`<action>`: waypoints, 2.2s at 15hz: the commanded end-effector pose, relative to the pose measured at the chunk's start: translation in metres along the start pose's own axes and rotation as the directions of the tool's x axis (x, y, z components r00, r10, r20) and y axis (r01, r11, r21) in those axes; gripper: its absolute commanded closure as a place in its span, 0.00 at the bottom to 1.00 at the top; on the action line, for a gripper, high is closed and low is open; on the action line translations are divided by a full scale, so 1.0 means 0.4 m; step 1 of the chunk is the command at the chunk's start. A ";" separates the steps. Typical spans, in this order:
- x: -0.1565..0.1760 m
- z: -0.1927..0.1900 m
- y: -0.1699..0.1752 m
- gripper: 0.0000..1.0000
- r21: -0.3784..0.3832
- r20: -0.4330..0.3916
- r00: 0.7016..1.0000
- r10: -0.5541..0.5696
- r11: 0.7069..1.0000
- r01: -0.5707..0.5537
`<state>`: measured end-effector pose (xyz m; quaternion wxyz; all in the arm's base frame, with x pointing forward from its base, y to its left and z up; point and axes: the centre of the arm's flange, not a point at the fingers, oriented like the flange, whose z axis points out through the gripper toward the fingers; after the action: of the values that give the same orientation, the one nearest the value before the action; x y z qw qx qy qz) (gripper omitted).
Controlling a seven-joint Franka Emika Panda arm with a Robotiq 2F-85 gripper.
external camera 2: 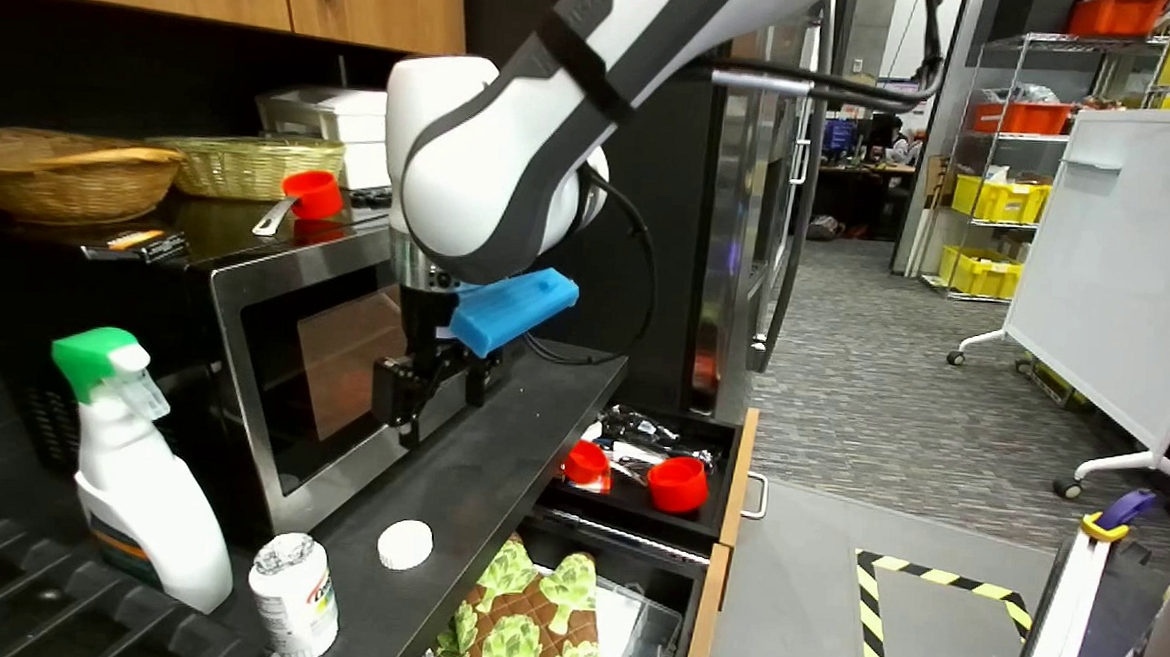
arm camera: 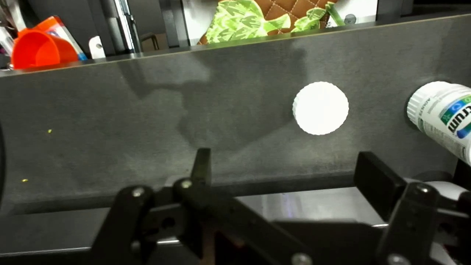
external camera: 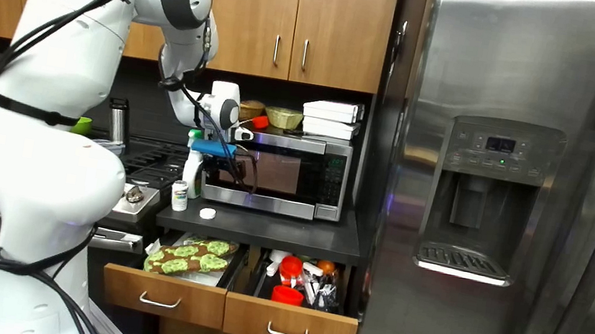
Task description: Put the lid on the bottle
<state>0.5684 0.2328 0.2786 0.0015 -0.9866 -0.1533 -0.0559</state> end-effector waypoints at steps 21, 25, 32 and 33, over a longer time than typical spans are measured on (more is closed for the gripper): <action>0.009 0.189 -0.109 0.00 0.042 0.101 0.991 0.086 0.995 -0.090; 0.010 0.205 -0.110 0.00 0.064 0.092 0.993 0.071 0.995 -0.077; 0.030 0.225 -0.097 0.00 0.070 0.072 0.996 0.052 0.996 -0.057; 0.031 0.230 -0.097 0.00 0.070 0.071 0.996 0.050 0.996 -0.055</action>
<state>0.5702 0.2749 0.1934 0.0246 -0.9921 -0.1224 -0.0100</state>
